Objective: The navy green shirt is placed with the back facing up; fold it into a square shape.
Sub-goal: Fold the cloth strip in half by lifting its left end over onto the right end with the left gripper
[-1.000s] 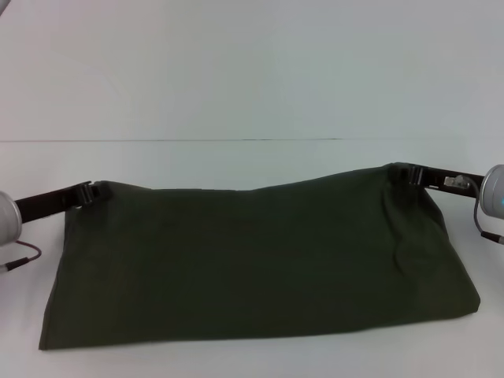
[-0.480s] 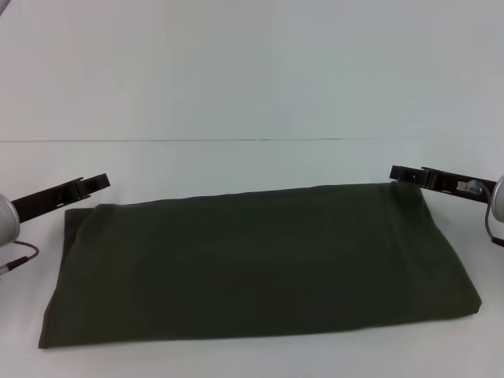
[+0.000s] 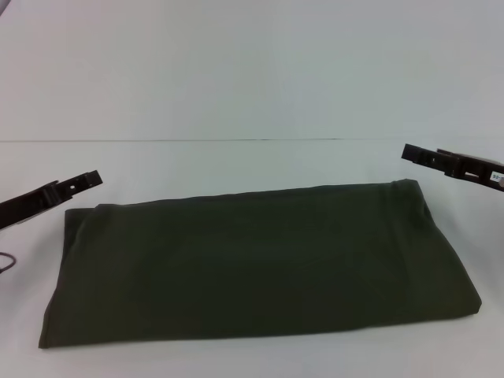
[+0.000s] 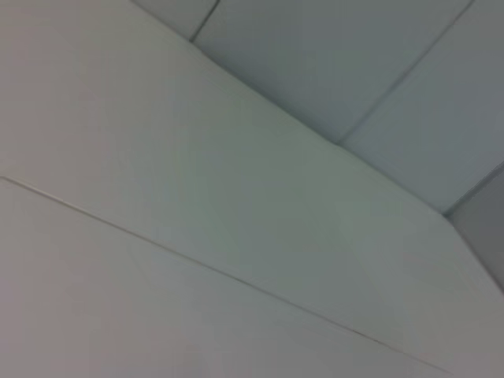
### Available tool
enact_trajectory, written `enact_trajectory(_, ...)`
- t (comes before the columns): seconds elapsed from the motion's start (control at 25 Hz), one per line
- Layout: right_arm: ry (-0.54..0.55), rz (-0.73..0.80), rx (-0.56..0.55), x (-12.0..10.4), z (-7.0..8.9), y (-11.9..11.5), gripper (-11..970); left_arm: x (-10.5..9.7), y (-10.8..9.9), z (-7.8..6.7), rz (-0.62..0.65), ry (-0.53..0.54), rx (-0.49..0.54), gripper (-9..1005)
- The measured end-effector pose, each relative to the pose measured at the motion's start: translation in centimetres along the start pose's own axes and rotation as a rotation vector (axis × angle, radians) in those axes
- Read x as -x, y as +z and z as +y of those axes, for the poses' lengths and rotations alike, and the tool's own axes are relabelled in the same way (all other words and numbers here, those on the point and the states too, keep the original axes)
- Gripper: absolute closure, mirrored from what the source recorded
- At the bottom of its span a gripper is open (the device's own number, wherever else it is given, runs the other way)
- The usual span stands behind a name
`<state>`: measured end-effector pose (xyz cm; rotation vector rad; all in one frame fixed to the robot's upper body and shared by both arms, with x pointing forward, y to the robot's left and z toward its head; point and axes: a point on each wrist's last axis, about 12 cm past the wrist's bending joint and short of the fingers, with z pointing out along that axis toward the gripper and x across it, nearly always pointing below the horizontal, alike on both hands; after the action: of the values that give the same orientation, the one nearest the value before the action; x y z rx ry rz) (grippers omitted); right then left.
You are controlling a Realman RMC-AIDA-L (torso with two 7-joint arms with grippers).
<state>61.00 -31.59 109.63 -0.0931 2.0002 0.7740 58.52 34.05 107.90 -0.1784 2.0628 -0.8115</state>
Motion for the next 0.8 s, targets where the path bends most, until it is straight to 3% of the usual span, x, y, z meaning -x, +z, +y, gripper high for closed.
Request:
enact_trajectory(0.24,-0.278,0.038,0.246,0.8,2.8,-1.1,69,0.9,-3.8,1.1,0.086,-0.098,-0.116,157)
enact_trajectory(0.28,-0.324,0.05,0.278,0.7,3.4,-1.0,57,1.1,-4.8,1.2,0.11,-0.107,-0.147,157)
enact_trajectory(0.44,-0.499,0.116,0.399,-0.8,6.0,0.7,46,1.2,-5.9,1.3,0.145,-0.114,-0.177,159)
enact_trajectory(0.64,-0.67,0.185,0.461,-3.3,8.4,3.6,47,0.8,-6.1,0.7,0.205,-0.113,-0.231,162)
enact_trajectory(0.8,-0.742,0.258,0.446,-4.1,9.1,5.4,48,0.6,-5.8,0.2,0.259,-0.096,-0.247,163)
